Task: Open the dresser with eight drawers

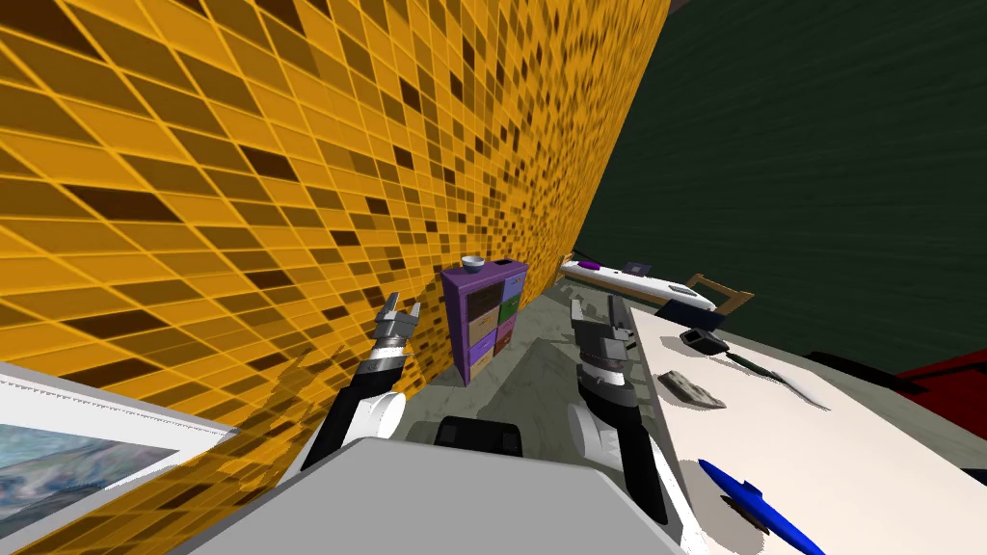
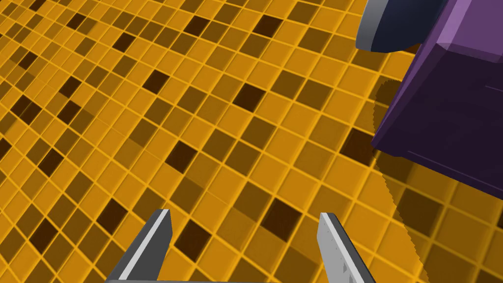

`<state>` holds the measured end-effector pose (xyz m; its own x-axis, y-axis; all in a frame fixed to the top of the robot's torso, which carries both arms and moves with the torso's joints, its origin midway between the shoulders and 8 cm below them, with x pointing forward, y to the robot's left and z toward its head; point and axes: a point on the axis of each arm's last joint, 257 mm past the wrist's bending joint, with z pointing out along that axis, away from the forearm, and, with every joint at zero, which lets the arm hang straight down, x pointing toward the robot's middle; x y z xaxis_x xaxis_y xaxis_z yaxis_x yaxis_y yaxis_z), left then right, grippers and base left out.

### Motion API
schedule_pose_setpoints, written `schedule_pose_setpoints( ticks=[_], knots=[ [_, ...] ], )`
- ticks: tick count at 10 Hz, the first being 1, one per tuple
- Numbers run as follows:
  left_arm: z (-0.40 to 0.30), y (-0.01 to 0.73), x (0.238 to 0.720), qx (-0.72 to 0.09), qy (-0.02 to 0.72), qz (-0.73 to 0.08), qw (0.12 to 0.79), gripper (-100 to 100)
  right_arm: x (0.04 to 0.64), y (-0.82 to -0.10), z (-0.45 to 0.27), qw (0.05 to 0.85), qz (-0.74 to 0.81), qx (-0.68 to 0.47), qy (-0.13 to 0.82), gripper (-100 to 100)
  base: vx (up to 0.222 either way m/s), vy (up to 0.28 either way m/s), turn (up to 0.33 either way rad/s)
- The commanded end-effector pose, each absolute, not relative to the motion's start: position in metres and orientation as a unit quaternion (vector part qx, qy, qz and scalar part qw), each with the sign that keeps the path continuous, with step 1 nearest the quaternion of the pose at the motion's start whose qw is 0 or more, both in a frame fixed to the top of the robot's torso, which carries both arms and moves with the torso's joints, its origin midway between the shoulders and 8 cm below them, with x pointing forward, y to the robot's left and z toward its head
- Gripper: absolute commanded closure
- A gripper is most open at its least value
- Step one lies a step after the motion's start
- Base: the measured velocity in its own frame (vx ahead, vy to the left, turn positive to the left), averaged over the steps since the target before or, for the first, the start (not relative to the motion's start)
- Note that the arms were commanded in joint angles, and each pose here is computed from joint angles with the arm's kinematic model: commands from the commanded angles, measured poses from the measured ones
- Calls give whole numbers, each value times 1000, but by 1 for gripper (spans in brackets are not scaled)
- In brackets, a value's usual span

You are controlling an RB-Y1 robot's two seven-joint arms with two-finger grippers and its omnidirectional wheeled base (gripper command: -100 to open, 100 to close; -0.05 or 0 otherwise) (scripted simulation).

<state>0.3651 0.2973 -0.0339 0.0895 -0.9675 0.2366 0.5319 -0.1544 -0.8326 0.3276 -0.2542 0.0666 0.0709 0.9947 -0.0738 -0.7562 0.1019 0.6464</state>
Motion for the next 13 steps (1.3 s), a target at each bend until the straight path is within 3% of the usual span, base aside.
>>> schedule_pose_setpoints(
  ticks=[1, 9, 10, 13],
  knots=[
    [-34, 297, 365, -431, 253, -626, 599, 0, 328, -254, 67, 695, 630, 229, 261, 0, 0, 0, 0],
    [-34, 297, 365, -431, 253, -626, 599, 0, 328, -254, 67, 695, 630, 229, 260, 0, 0, 0, 0],
    [-36, 292, 368, -420, 272, -627, 597, -100, 328, -254, 67, 695, 630, 229, 260, 0, 26, -22, 43],
    [-47, 281, 378, -403, 309, -631, 586, -100, 328, -254, 66, 695, 630, 229, 261, 0, 61, -70, 110]
  ],
)
